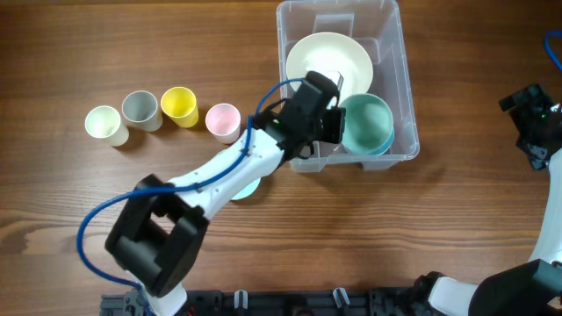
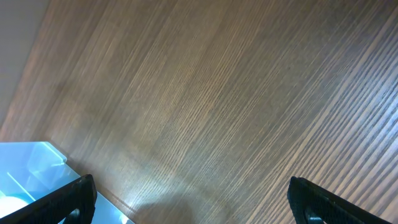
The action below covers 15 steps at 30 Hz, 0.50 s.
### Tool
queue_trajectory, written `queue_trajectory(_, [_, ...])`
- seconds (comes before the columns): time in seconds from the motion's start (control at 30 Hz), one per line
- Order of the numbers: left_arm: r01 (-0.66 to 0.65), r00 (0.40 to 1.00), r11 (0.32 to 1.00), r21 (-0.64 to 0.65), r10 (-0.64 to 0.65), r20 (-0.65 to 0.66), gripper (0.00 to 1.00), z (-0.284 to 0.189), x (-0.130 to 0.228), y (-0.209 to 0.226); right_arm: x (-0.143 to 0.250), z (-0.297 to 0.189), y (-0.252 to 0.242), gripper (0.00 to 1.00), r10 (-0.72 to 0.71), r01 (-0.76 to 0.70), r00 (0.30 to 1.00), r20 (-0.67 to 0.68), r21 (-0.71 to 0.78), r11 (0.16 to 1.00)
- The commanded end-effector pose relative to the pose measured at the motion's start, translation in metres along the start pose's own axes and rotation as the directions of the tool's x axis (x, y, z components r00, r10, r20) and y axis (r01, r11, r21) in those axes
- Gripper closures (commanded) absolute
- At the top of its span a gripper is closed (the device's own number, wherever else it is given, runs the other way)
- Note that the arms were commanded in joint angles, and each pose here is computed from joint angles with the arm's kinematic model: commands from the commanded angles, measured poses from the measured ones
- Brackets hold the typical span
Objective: Pack container
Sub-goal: 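Carry the mint green bowl into the bin and release it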
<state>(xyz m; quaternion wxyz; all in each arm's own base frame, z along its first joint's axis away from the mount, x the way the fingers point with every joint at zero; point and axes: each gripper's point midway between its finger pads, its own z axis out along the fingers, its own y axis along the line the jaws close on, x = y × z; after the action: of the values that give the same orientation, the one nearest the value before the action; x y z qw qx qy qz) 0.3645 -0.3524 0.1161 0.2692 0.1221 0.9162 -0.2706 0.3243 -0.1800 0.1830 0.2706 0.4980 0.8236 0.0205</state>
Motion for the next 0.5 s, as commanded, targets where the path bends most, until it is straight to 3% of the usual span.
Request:
queue_trajectory(0.0, [-0.04, 0.999, 0.999, 0.031, 0.039, 0.024, 0.96, -0.001, -0.004, -0.013, -0.002, 0.001, 0.001, 0.0, 0.013, -0.013, 1.0, -0.001, -0.004, 1.0])
queue_trajectory(0.1, [-0.041, 0.999, 0.999, 0.034, 0.04, 0.028, 0.96, -0.001, -0.005, -0.014, -0.002, 0.001, 0.001, 0.0, 0.013, -0.013, 1.0, -0.001, -0.004, 1.0])
queue_trajectory(0.17, [-0.033, 0.999, 0.999, 0.017, 0.032, 0.018, 0.72, -0.007, -0.006, -0.01, -0.002, 0.001, 0.001, 0.0, 0.013, -0.013, 1.0, 0.0, -0.004, 1.0])
queue_trajectory(0.23, [-0.014, 1.0, 1.0, 0.0, 0.014, 0.024, 0.32, -0.024, -0.02, -0.006, -0.002, 0.001, 0.001, 0.0, 0.012, -0.012, 1.0, 0.0, -0.004, 1.0])
queue_trajectory(0.3, [0.014, 0.999, 1.0, -0.026, -0.013, 0.037, 0.27, -0.052, -0.04, 0.001, -0.002, 0.001, 0.001, 0.0, 0.013, -0.013, 1.0, 0.0, -0.004, 1.0])
queue_trajectory(0.47, [0.136, 0.989, 0.978, -0.16, -0.124, 0.08, 0.25, -0.143, -0.068, 0.051, -0.002, 0.001, 0.001, 0.0, 0.012, -0.012, 1.0, 0.0, -0.004, 1.0])
